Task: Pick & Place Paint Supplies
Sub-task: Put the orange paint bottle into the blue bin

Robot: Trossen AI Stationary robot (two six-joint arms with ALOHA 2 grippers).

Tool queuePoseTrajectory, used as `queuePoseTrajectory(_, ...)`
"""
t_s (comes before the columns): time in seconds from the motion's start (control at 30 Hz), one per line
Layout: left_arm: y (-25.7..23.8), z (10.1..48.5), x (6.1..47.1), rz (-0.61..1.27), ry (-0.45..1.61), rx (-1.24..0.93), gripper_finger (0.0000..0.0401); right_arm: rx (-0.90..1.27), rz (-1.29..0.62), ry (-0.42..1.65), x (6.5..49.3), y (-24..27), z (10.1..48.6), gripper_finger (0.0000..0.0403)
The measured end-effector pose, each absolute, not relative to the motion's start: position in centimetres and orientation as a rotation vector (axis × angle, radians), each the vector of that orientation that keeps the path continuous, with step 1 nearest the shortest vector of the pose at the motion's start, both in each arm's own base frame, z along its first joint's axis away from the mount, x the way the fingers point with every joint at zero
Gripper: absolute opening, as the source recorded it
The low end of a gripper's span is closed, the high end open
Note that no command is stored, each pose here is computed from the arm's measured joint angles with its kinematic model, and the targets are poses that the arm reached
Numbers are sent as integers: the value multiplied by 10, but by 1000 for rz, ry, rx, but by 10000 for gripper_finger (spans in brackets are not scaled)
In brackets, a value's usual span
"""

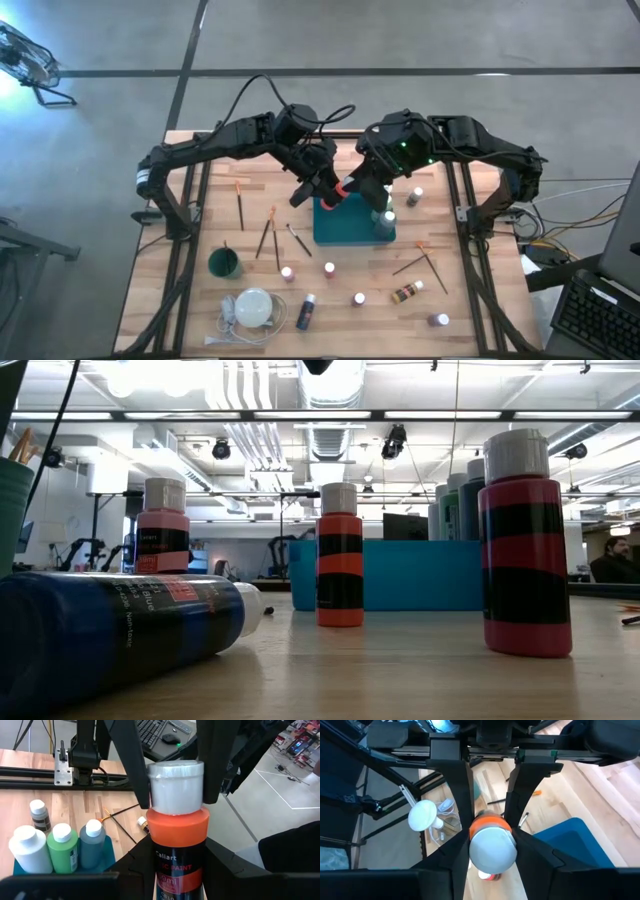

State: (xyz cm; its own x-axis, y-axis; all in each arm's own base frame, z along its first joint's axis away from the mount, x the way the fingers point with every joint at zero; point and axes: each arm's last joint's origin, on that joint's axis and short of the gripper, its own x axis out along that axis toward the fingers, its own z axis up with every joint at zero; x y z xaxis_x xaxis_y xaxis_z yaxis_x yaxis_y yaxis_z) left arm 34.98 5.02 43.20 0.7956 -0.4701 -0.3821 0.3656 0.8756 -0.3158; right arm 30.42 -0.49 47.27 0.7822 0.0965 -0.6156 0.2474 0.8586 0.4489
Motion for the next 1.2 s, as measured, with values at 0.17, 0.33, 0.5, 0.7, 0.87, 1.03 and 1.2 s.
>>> queuePoseTrajectory(0.17, 50, 431, 350, -454, 477, -236, 120, 559, -61, 703, 306, -4, 467, 123)
queuePoseTrajectory(0.33, 50, 430, 350, -452, 480, -237, 120, 552, -58, 711, 307, -4, 464, 112)
queuePoseTrajectory(0.5, 50, 430, 351, -452, 478, -236, 120, 550, -57, 708, 308, -4, 464, 112)
queuePoseTrajectory(0.7, 51, 431, 351, -439, 467, -214, 147, 536, -53, 708, 304, -4, 468, 112)
queuePoseTrajectory(0.87, 54, 434, 346, -421, 473, -186, 210, 536, -73, 732, 295, -7, 473, 112)
queuePoseTrajectory(1.03, 70, 439, 326, -368, 503, -193, 275, 517, -132, 791, 283, -18, 473, 112)
queuePoseTrajectory(1.2, 84, 455, 303, -300, 456, -192, 301, 440, -167, 855, 282, -42, 464, 112)
